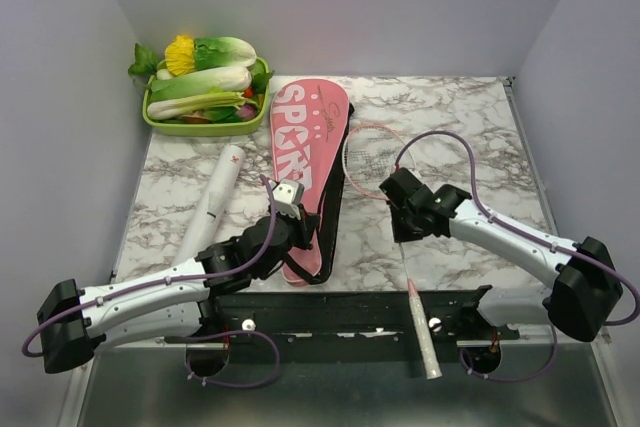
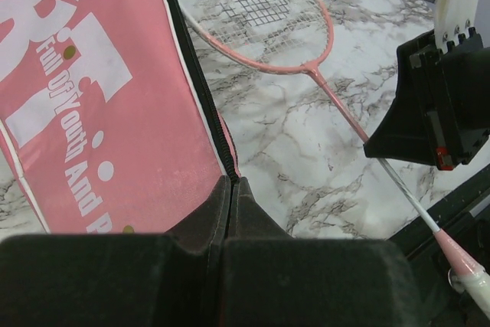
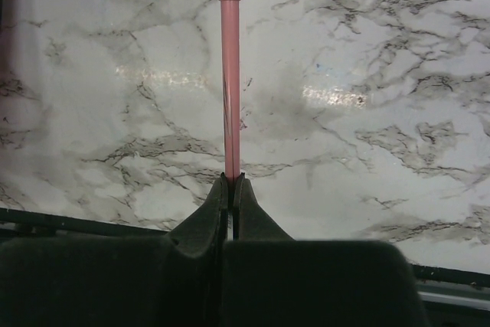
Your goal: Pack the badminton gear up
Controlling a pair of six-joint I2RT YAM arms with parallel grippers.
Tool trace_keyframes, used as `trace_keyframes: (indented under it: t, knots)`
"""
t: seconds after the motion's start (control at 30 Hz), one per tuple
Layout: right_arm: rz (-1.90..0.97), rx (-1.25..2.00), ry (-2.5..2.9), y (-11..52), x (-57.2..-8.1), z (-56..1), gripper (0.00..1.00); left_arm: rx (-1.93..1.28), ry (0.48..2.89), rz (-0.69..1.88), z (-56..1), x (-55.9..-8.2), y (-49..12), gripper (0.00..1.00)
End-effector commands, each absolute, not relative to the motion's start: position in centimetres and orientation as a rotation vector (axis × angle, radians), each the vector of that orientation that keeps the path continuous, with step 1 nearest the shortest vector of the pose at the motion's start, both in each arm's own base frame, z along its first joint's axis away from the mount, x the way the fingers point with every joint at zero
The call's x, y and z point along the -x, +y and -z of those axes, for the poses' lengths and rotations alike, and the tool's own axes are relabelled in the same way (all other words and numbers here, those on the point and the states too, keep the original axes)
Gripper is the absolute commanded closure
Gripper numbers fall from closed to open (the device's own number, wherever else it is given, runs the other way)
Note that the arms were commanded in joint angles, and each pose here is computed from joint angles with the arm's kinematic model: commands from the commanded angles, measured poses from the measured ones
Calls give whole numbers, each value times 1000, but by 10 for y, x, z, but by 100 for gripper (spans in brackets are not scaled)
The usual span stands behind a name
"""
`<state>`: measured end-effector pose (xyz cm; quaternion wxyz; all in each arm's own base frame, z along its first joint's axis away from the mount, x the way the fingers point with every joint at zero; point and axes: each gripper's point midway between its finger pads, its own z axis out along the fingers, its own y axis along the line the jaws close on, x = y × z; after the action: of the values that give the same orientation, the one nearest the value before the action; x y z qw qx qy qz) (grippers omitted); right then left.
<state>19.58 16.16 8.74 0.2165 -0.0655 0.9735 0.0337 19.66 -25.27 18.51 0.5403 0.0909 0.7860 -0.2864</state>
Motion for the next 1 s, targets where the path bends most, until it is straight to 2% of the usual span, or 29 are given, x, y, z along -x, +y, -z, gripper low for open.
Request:
trace_keyframes:
  t: [0.0,0.57,0.73,0.97]
  knots:
    - [-163,252,2720,185,-190,-83,99,-170,1814,681,-209,-205,-254,100]
    - [-327,365,2669,253,-209,-103,99,-206,1844,692,-199,-200,-257,100]
    - [-348,331,2617,277,-234,-111,99,-228,1857,715,-195,-196,-262,100]
    - [-205,284,2553,307,-293,-102,99,-253,1879,762,-187,-188,-267,100]
